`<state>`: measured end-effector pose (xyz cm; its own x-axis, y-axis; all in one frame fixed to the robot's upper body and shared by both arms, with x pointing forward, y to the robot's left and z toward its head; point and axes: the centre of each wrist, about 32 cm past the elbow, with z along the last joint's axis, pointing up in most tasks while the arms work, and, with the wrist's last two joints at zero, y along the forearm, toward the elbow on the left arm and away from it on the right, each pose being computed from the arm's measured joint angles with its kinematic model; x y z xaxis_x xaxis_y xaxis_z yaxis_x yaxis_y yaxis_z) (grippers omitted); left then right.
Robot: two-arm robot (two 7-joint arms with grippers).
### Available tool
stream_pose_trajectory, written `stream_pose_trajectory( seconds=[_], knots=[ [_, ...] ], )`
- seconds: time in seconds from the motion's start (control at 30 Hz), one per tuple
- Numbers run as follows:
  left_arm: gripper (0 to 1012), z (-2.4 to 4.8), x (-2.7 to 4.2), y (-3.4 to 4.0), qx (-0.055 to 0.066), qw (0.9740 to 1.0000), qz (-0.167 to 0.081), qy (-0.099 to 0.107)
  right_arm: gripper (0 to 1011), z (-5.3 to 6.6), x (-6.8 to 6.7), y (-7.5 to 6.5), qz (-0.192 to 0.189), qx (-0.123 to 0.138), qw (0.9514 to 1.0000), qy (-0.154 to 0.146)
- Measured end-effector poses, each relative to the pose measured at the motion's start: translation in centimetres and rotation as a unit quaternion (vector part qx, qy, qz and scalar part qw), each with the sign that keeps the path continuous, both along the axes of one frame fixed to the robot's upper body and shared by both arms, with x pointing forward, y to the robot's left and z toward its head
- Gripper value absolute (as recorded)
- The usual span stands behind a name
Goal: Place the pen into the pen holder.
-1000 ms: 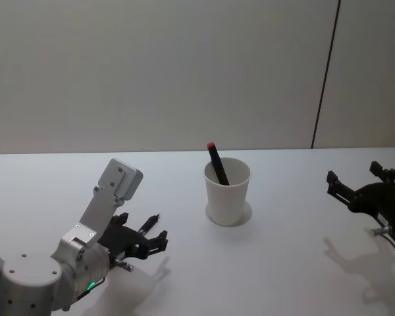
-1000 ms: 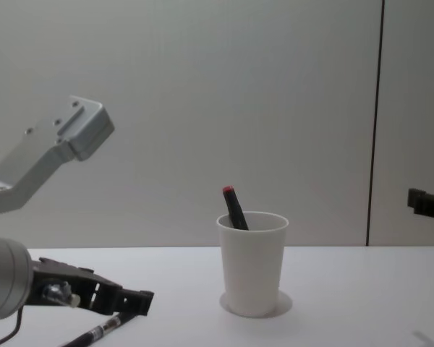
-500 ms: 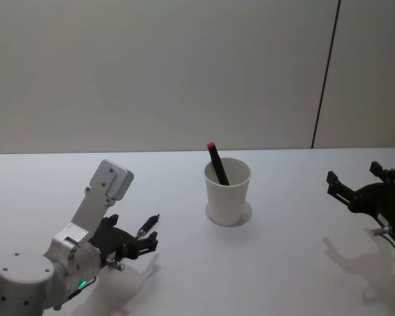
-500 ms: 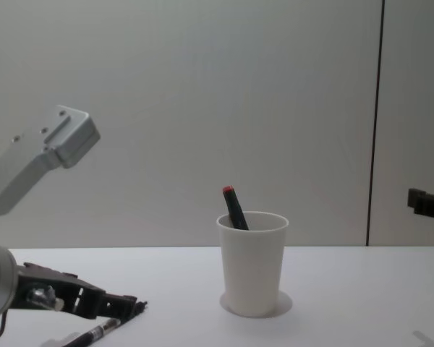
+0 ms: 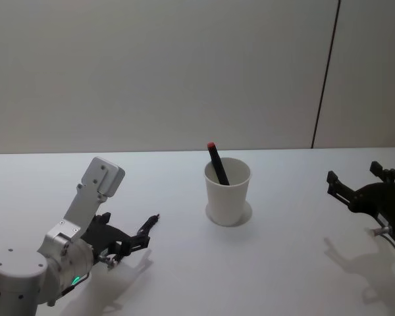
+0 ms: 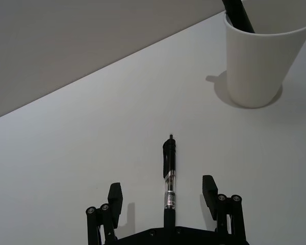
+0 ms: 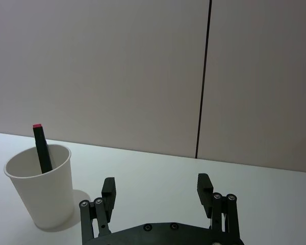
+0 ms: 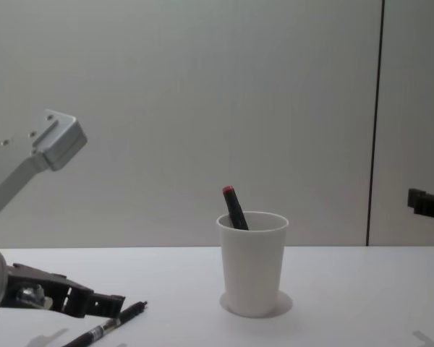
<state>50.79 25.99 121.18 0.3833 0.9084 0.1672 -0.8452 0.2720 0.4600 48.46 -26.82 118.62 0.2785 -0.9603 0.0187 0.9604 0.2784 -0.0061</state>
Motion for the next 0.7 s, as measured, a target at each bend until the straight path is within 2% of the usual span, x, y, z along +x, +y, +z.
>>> stream_pose_trajectory(
  seconds=[0.37, 0.7],
  knots=[
    [1003, -0.47, 0.44, 0.52, 0.005, 0.9999, -0.007, 0.010, 1002, 0.00, 0.00, 0.00, 0.000, 0.000, 1.0000, 0.000],
    [1003, -0.54, 0.87, 1.05, 0.018, 0.9992, -0.027, 0.023, 1002, 0.00, 0.00, 0.00, 0.000, 0.000, 1.0000, 0.000]
  ],
)
